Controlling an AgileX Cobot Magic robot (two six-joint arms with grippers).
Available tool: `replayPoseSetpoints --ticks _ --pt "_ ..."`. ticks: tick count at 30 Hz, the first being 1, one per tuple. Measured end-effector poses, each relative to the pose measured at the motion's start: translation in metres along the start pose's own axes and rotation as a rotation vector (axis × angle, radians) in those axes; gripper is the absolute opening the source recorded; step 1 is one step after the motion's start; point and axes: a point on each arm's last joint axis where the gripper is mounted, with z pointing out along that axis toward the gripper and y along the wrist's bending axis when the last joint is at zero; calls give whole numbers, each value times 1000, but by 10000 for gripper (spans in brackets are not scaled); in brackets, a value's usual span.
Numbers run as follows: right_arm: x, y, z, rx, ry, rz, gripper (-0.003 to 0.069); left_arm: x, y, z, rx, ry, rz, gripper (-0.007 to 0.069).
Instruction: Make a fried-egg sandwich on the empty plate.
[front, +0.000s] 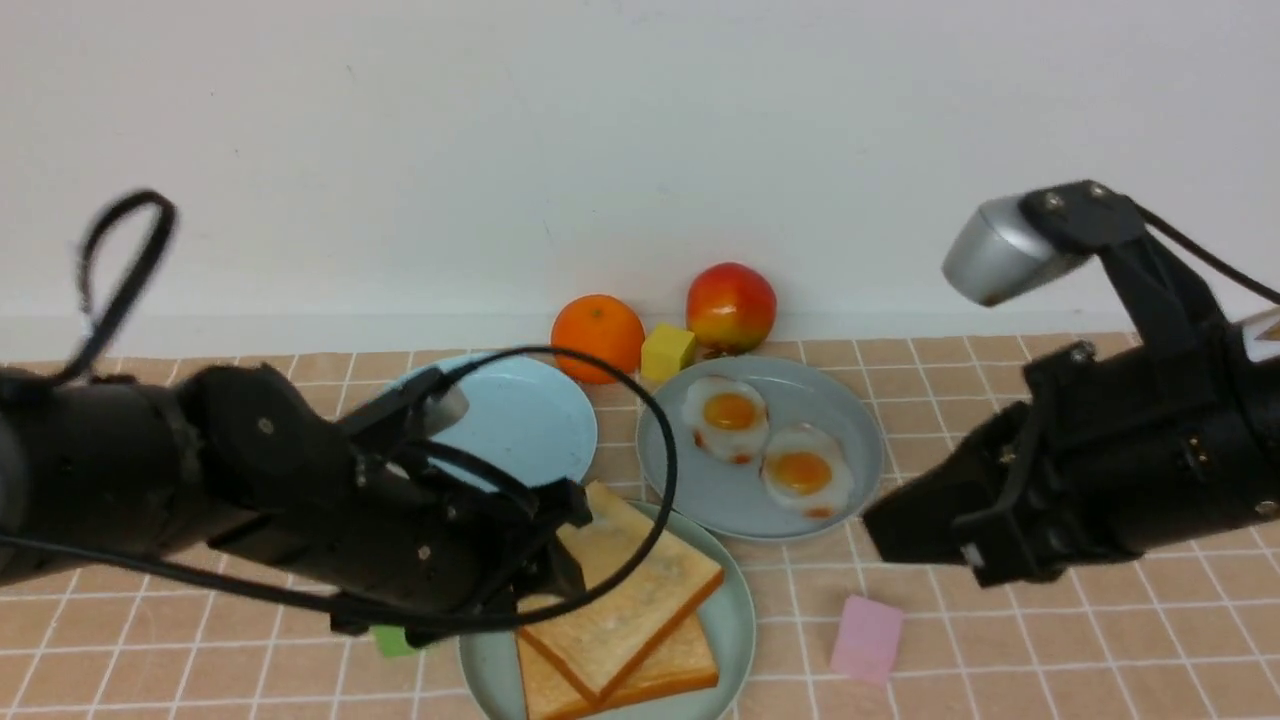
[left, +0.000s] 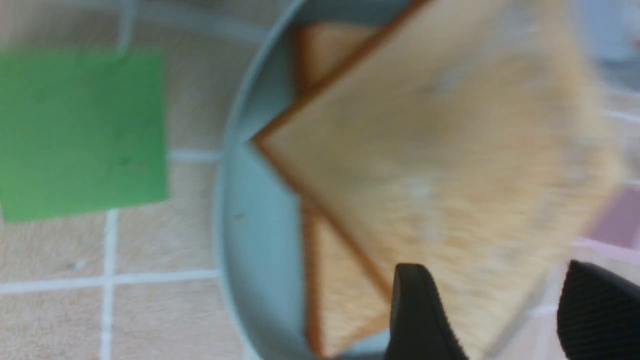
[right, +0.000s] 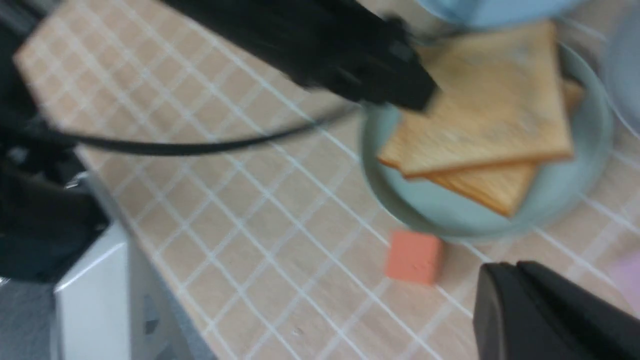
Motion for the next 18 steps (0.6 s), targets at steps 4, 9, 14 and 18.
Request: replayPoseSetpoints --ticks 4,9,14,18 --pt "14 2 -24 110 -15 68 45 4 -12 -36 48 -23 96 393" --pt "48 13 -68 205 -165 -13 52 19 -23 -87 117 -21 172 379" --pt "96 16 -88 267 -304 -83 56 51 -19 -138 182 -19 224 302" --pt "138 16 -90 269 -367 -90 60 90 0 -173 226 -18 252 155"
